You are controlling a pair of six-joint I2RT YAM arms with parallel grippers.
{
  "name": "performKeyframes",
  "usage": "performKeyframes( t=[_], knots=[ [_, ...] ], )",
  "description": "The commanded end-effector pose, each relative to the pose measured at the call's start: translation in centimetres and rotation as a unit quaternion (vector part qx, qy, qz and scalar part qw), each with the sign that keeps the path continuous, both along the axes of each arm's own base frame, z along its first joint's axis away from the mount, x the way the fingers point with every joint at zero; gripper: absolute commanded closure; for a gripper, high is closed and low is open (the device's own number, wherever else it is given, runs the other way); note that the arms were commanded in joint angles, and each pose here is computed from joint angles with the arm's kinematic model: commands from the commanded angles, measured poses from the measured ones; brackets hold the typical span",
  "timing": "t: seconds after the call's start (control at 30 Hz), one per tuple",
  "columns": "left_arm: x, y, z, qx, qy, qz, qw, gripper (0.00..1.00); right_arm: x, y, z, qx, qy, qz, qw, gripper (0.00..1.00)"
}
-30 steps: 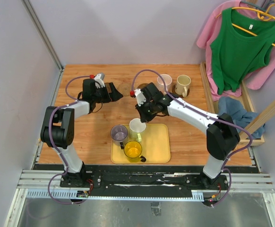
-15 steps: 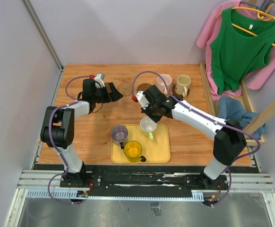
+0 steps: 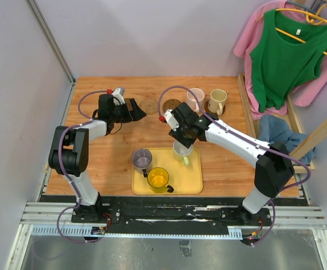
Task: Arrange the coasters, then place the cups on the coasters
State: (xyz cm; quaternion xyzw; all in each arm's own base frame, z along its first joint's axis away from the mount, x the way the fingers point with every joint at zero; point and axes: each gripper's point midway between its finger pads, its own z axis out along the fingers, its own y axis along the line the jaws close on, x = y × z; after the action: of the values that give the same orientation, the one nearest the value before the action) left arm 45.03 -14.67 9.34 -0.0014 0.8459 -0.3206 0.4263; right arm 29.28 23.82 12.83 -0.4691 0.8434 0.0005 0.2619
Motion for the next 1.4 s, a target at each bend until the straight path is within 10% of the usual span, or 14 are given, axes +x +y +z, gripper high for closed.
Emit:
performKeyframes(
  t=[0.0,0.6,1.37],
  knots=[
    [0.7,-0.5,0.8,-0.004,-0.013,-0.006,1.000,0.00,-0.1,-0.8,-0.8,-0.022,0.004,-0.007,1.000,0.48],
    [0.6,-0.4,0.9,-0.002,-0.015,-0.006,1.000,0.00,-1.5,0.0,6.3,0.148,-0.076,-0.059,0.984,0.16],
    [0.6,-0.5,0.8,-0.005,-0.014,-0.008,1.000,0.00,-6.8,1.4,-0.9,0.193,0.065,-0.108,0.973,0.34]
  ],
)
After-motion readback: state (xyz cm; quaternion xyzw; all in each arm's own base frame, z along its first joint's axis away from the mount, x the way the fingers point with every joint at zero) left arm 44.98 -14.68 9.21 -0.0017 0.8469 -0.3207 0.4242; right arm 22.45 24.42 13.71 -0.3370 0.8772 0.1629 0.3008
